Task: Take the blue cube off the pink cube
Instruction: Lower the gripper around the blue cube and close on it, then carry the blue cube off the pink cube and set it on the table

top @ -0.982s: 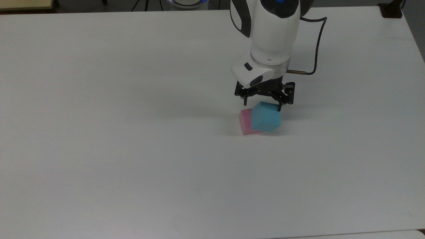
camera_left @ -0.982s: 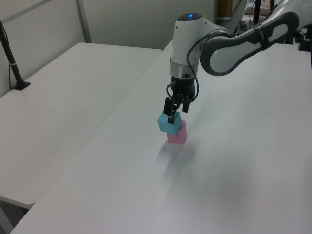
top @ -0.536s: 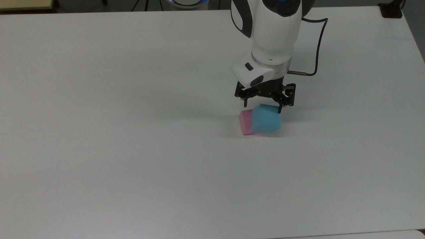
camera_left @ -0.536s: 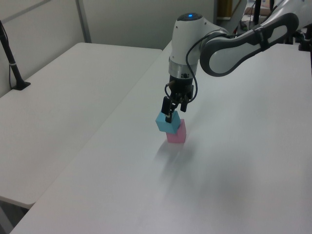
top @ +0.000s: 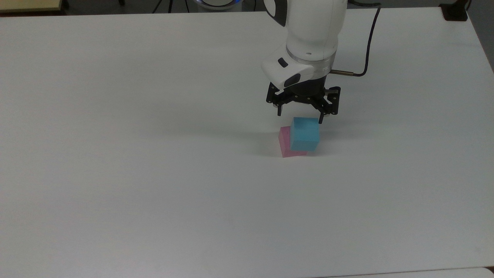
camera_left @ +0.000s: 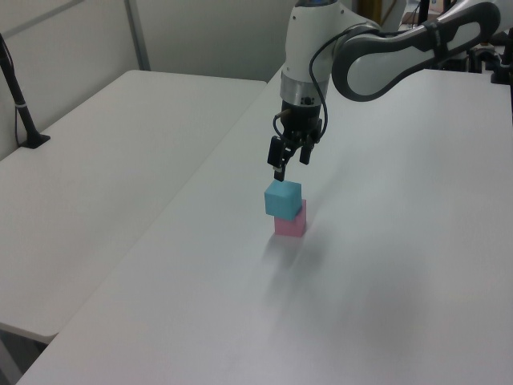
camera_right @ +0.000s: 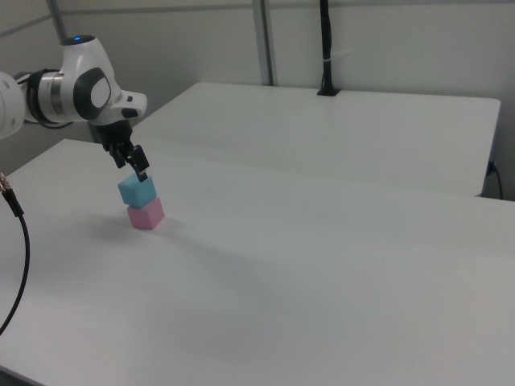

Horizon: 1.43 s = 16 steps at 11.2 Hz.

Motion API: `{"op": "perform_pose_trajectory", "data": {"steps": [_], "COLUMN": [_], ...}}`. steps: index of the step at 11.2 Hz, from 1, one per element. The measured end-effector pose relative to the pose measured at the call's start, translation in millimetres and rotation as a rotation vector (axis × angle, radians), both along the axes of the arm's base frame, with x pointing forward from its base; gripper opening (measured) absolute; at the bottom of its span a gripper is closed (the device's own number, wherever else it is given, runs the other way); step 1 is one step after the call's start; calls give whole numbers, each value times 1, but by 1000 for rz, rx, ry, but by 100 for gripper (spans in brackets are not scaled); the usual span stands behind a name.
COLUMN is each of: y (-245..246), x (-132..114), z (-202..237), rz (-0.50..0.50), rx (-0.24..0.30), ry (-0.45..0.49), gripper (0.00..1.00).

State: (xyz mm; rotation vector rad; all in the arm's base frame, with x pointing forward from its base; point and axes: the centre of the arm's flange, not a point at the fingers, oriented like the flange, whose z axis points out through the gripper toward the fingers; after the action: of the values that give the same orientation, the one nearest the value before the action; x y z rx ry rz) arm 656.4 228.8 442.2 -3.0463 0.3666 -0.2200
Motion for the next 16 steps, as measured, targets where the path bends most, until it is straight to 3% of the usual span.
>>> {"op": "perform_pose_trajectory", "data": {"steps": [5, 8, 10, 13, 16], "y": [17, 16, 13, -11, -65], "x": [3, 5, 7, 10, 21], "z": [-42, -44, -36, -5, -23], "rz": [34, 54, 97, 116, 160], "rx": [-27, -67, -75, -80, -114], "ry": [21, 7, -10, -40, 1], "gripper": [100, 81, 58, 56, 56]}}
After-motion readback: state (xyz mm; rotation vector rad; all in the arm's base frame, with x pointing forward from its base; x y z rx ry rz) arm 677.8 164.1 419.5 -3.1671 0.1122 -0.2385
